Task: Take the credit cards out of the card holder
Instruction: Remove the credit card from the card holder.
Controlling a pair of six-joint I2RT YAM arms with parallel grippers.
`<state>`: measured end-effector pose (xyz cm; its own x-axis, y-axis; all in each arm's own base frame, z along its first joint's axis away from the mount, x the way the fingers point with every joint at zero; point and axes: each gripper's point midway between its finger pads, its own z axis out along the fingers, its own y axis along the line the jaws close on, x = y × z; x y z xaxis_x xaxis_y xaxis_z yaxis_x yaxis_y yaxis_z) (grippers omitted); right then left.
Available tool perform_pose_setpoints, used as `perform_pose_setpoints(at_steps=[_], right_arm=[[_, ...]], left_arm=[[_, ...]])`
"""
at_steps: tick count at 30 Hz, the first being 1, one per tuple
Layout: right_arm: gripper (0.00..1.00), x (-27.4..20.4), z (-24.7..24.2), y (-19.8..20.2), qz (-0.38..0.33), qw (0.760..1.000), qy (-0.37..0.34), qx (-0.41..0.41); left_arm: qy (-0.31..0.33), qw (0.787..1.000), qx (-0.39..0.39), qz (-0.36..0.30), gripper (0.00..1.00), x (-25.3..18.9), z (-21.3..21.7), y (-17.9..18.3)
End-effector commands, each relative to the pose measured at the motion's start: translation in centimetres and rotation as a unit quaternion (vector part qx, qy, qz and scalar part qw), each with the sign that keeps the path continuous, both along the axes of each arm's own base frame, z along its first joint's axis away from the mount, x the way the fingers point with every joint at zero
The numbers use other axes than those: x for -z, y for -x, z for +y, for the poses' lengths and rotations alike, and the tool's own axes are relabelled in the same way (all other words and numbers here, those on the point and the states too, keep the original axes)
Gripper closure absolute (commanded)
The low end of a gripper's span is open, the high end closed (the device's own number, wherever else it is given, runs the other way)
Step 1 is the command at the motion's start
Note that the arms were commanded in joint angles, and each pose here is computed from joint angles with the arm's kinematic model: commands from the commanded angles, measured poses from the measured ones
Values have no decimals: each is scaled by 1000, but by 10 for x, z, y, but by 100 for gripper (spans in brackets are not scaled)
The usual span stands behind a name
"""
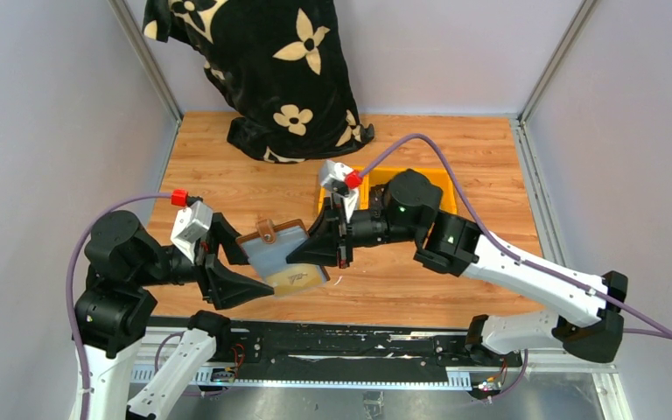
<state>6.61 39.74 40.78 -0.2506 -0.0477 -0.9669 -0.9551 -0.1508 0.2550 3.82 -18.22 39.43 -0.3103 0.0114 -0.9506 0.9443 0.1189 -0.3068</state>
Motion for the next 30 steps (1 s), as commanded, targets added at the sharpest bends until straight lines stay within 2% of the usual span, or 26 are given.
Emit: perform_pose_setpoints(at_steps=[1,6,12,13,17,18,21,25,30], right_arm=[[100,-56,-14,-12,39,987,-151,49],[100,-39,-6,-2,93,984,-149,26],[88,-17,-3,7,112,982,-148,25],[86,-13,-2,8,113,984,-137,21],[66,4,-4,14,90,993,-80,10],[59,7,-5,13,80,995,-61,11],[50,5,-8,9,33,999,-16,9],[47,15,-12,13,-28,998,47,-24],[43,28,-14,28,-40,988,112,-98]], left_arm=[[11,1000,-10,-16,42,-5,2,6],[30,996,-73,-48,62,-18,5,-12],[31,993,-100,-54,84,-20,7,-21],[29,993,-98,-54,87,-19,7,-21],[4,995,-78,-54,100,-7,7,-16],[-2,996,-70,-48,100,-2,7,-14],[-15,999,-41,-26,100,7,5,-7],[-24,1000,-13,-12,100,15,4,1],[-23,1000,-1,-5,100,19,4,5]])
